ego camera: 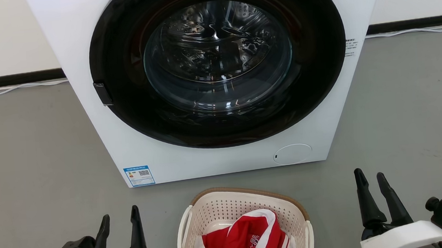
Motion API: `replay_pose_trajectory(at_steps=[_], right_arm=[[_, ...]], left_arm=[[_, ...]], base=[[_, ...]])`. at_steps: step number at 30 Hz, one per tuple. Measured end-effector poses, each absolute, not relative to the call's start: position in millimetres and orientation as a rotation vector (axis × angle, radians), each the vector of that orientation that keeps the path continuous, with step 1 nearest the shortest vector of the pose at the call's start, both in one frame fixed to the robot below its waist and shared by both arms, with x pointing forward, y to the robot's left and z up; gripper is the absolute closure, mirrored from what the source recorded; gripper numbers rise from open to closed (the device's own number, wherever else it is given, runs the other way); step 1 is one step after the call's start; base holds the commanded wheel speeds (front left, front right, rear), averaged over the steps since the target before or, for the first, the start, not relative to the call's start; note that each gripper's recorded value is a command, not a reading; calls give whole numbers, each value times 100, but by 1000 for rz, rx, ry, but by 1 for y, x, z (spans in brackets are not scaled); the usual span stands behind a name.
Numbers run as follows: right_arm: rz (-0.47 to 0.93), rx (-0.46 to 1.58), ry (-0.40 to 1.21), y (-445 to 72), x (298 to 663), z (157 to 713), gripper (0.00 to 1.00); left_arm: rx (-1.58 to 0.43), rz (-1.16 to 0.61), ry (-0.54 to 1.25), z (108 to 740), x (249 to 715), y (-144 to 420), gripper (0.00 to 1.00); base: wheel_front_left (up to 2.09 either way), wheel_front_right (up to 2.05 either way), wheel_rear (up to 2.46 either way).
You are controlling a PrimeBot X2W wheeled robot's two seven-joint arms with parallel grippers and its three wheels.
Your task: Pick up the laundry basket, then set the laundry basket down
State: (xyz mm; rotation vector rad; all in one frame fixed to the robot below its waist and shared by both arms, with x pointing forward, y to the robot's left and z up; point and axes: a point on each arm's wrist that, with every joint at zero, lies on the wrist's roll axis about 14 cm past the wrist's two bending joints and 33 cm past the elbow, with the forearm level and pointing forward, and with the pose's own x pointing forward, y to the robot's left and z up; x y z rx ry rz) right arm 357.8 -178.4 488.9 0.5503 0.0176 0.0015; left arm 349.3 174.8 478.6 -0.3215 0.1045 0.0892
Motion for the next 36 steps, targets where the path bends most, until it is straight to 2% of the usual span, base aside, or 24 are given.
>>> replay_pose_trajectory(at_steps=[36], right_arm=[[100,157,-93,-162,363,513,0]], left_arm=[[90,30,-138,526,351,156,0]], base=[[0,0,0]])
